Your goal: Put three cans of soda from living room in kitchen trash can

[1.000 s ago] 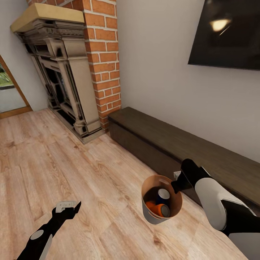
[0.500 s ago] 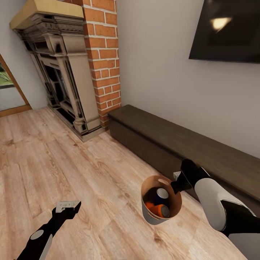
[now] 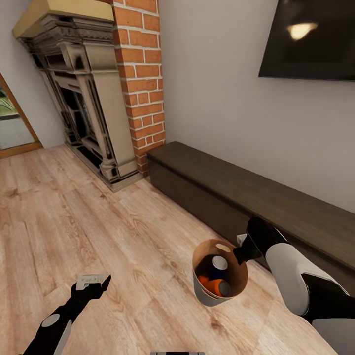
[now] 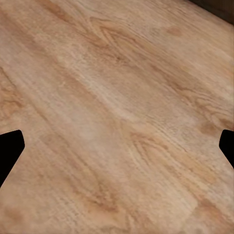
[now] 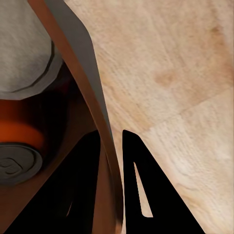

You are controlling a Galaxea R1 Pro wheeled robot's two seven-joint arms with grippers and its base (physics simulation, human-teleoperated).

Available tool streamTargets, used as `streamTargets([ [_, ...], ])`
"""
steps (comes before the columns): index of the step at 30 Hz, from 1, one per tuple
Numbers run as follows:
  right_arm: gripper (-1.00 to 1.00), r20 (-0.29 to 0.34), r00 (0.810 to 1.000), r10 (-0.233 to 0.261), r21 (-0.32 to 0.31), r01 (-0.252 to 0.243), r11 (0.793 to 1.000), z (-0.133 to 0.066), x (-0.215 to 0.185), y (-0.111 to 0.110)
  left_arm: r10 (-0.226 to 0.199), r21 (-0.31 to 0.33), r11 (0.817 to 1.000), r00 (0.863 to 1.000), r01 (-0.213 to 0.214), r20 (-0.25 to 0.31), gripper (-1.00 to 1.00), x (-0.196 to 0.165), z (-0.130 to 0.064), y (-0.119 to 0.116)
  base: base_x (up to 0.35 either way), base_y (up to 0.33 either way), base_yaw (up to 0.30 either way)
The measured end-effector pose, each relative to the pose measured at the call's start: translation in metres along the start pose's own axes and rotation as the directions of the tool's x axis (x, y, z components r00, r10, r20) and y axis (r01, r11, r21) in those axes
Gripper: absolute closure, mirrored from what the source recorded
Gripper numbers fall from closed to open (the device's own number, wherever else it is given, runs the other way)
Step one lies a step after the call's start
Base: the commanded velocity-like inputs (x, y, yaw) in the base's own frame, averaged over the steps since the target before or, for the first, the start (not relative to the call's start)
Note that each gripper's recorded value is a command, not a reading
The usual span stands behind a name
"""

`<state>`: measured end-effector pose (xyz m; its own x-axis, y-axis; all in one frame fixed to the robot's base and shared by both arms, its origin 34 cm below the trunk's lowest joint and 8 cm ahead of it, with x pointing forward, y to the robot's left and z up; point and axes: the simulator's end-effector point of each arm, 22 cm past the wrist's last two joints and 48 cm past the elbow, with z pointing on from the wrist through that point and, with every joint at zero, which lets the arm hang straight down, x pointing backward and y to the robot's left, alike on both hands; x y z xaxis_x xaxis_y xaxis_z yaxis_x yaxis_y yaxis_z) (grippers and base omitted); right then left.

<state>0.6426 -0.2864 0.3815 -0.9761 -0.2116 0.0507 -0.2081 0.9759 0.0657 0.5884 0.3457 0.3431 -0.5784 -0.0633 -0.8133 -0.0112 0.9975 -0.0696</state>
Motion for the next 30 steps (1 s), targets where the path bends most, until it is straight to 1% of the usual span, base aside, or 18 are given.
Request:
streamTargets([
  [10,1.00,-0.007,1.000,0.000,-0.004,0.000,1.000,0.003,0.003,0.001,0.000,0.000,1.000,1.000,0.000,0.000,-1.00,0.000,0.000,0.000,0.000,0.000,0.000],
  [17,1.00,-0.021,1.000,-0.009,0.011,0.009,1.000,0.024,0.013,-0.002,0.000,0.000,1.000,1.000,0.000,0.000,-1.00,0.015,0.006,0.001,0.000,0.000,0.000],
  [23,1.00,-0.021,1.000,-0.003,0.003,0.004,1.000,0.038,0.016,0.000,0.000,0.000,1.000,1.000,0.000,-0.001,-1.00,0.029,0.011,0.002,0.000,0.000,0.000],
  [26,1.00,-0.018,1.000,-0.006,0.011,0.006,1.000,0.037,0.015,-0.002,0.000,0.000,1.000,1.000,0.000,0.000,-1.00,0.028,0.011,0.002,0.000,0.000,0.000],
  [30,1.00,-0.015,1.000,-0.001,0.006,0.001,1.000,0.037,0.015,-0.002,0.000,0.000,1.000,1.000,0.000,0.000,-1.00,0.029,0.011,0.002,0.000,0.000,0.000],
])
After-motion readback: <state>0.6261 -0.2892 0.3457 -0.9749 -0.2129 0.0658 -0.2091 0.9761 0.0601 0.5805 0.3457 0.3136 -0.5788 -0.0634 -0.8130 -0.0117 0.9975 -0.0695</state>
